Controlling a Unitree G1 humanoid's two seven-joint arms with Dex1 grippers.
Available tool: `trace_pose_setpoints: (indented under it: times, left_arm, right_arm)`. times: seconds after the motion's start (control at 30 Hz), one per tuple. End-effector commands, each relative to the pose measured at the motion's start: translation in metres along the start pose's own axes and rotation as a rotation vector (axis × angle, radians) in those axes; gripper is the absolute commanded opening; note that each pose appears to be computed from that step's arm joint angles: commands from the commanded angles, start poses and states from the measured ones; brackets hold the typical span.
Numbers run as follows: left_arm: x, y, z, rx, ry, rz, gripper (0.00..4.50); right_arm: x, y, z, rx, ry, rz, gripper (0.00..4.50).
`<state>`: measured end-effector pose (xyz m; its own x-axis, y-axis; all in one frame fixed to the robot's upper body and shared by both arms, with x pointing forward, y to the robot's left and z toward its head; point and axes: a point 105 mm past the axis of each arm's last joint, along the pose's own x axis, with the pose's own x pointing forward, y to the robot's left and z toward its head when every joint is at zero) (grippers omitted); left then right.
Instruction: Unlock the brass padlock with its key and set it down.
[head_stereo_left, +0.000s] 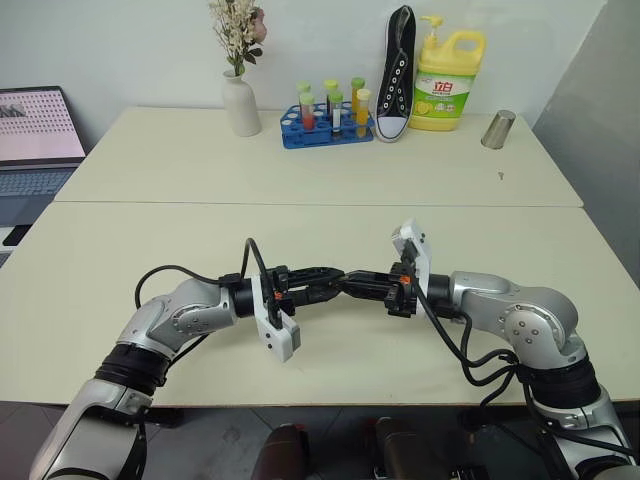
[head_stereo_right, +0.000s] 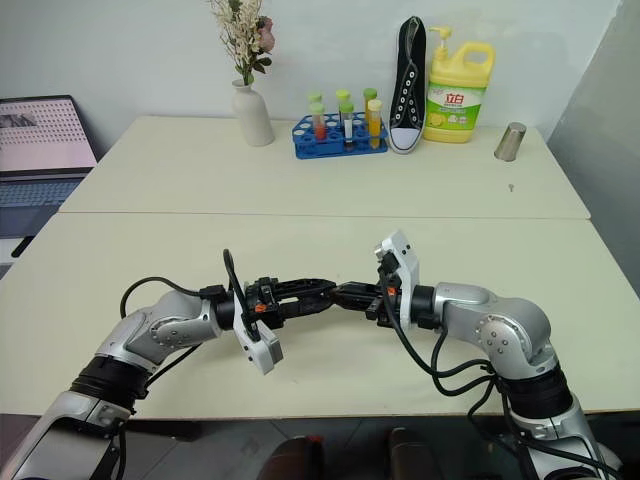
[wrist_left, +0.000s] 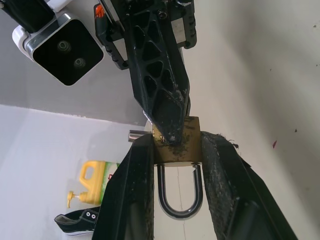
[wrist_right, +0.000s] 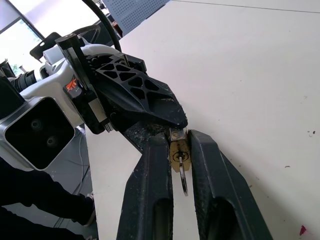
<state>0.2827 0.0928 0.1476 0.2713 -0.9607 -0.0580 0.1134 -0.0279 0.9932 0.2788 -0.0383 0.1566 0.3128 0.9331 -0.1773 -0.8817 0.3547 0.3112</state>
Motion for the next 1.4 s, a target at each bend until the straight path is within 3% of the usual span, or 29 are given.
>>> trace_pose_setpoints:
  times: [0.03,0.27,0.3,0.53,0.63,0.83,1.0,1.03,1.4]
  left_arm:
    - [-0.001,0.014,0.006,-0.036,-0.03,0.062,1.99]
    - [-0.012,0.009,0.01,-0.118,-0.038,0.022,4.34]
    - [-0.015,0.007,0.011,-0.128,-0.04,0.012,4.5]
    - [-0.027,0.018,0.004,-0.455,0.052,0.119,4.5]
    - [-0.03,0.017,-0.004,-0.627,0.101,0.101,3.92]
    - [-0.028,0.032,-0.032,-1.103,0.151,0.215,1.87]
    - [-0.018,0.036,-0.046,-1.199,0.152,0.237,0.16]
    - [-0.016,0.037,-0.046,-1.198,0.15,0.234,0.0]
    - [0.0,0.009,-0.028,-1.295,0.079,0.063,0.0]
  right_arm:
    - [0.0,0.012,0.008,-0.039,-0.02,0.057,0.15]
    - [-0.002,0.008,0.008,-0.061,-0.016,0.043,0.15]
    - [-0.003,0.007,0.008,-0.069,-0.014,0.037,0.15]
    - [-0.011,-0.005,0.01,-0.121,-0.012,-0.012,0.15]
    - [-0.015,-0.009,0.013,-0.152,-0.016,-0.029,0.15]
    - [-0.019,-0.002,0.013,-0.201,-0.012,-0.003,0.15]
    - [-0.017,0.005,0.015,-0.217,-0.022,0.022,0.15]
    - [-0.017,0.005,0.015,-0.218,-0.022,0.023,0.15]
    - [-0.017,0.006,0.015,-0.229,-0.021,0.032,0.15]
